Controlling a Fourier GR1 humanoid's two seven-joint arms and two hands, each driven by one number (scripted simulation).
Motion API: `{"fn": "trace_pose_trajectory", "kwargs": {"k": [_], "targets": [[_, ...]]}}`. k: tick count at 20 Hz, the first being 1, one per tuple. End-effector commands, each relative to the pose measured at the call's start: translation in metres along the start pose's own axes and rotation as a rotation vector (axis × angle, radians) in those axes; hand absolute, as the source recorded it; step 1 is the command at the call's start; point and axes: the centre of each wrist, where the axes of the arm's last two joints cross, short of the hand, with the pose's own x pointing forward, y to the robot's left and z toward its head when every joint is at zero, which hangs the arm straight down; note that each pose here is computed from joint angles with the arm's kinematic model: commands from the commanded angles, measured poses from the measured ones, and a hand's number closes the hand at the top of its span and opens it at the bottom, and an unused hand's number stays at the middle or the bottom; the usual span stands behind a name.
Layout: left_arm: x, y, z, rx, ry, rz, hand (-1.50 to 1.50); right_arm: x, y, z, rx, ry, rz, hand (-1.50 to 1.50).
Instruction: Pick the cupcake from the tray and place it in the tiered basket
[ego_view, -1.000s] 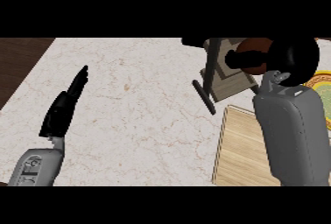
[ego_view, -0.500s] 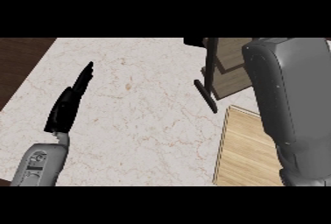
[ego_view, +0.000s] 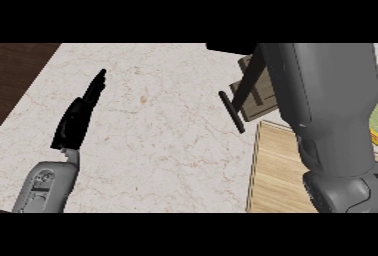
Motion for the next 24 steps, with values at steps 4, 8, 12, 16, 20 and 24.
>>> {"fn": "trace_pose_trajectory", "kwargs": {"k": [4,8,12,16,20,24], "targets": [[0.000,0.002,0.000,0.026,-0.001,0.005,0.00,0.031,-0.001,-0.001,-0.030,0.187,0.226,1.50],[-0.006,0.004,0.003,0.049,0.030,0.012,0.00,0.030,0.014,-0.014,-0.047,0.207,0.422,1.50],[-0.007,0.009,0.007,0.066,0.025,0.007,0.00,0.037,0.008,-0.019,-0.060,0.236,0.465,1.50],[-0.021,0.022,0.008,0.098,0.067,-0.001,0.00,0.046,-0.003,-0.020,0.002,0.199,0.476,1.50],[-0.020,0.026,0.014,0.095,0.055,0.008,0.00,0.042,0.014,-0.021,0.080,0.194,0.451,1.50],[-0.025,0.020,0.019,0.101,0.079,0.012,0.00,0.038,0.017,-0.029,0.162,0.208,0.359,1.50]]}}
